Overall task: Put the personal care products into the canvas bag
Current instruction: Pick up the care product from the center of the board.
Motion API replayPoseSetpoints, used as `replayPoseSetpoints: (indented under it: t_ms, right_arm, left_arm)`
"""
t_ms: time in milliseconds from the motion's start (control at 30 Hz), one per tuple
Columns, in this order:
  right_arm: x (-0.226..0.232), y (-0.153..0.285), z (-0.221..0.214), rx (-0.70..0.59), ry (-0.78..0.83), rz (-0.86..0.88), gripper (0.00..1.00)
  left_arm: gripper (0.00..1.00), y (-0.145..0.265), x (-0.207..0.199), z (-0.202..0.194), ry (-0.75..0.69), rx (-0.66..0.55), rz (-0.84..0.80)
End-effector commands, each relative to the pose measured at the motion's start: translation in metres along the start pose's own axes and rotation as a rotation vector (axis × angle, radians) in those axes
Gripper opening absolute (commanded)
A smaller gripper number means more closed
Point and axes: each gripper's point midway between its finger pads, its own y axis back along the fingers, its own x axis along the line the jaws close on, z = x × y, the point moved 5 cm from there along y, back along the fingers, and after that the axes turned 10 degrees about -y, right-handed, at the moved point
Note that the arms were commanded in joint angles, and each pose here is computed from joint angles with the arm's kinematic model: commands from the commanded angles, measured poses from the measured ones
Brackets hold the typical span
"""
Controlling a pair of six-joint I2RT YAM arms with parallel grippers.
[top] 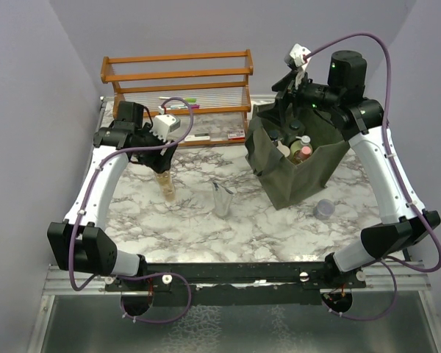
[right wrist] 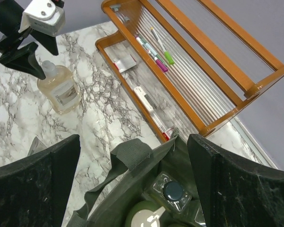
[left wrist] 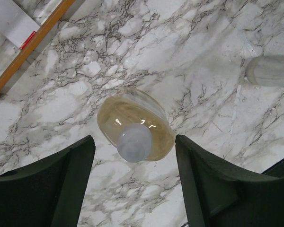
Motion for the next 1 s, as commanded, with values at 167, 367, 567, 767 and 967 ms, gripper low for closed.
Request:
replayPoseSetpoints:
  t_ms: [167, 367, 567, 767, 967]
  right_arm:
    - [0.007, 0.006, 0.000, -0.001, 0.029, 0.002, 0.94]
    - [0.006, 0.006, -0.002, 0.005, 0.029, 0.000, 0.94]
    - [0.007, 0.007, -0.004, 0.007, 0.031, -0.005, 0.94]
    - [0.007, 0.009, -0.004, 0.006, 0.037, -0.013, 0.94]
    - [0.007, 0.008, -0.006, 0.016, 0.034, -0.012, 0.94]
  left_arm:
    - [0.60, -0.015, 0.005, -0.009, -0.020, 0.037, -0.007]
    - [0.51, -0.019, 0.006, -0.012, -0.010, 0.059, -0.009]
    - [0.36, -0.018, 0.004, -0.015, 0.005, 0.079, -0.013]
    - [0.08, -0.016, -0.003, -0.005, -0.012, 0.046, -0.052]
    - [0.00, -0.015, -0.008, 0.031, -0.101, -0.072, -0.021]
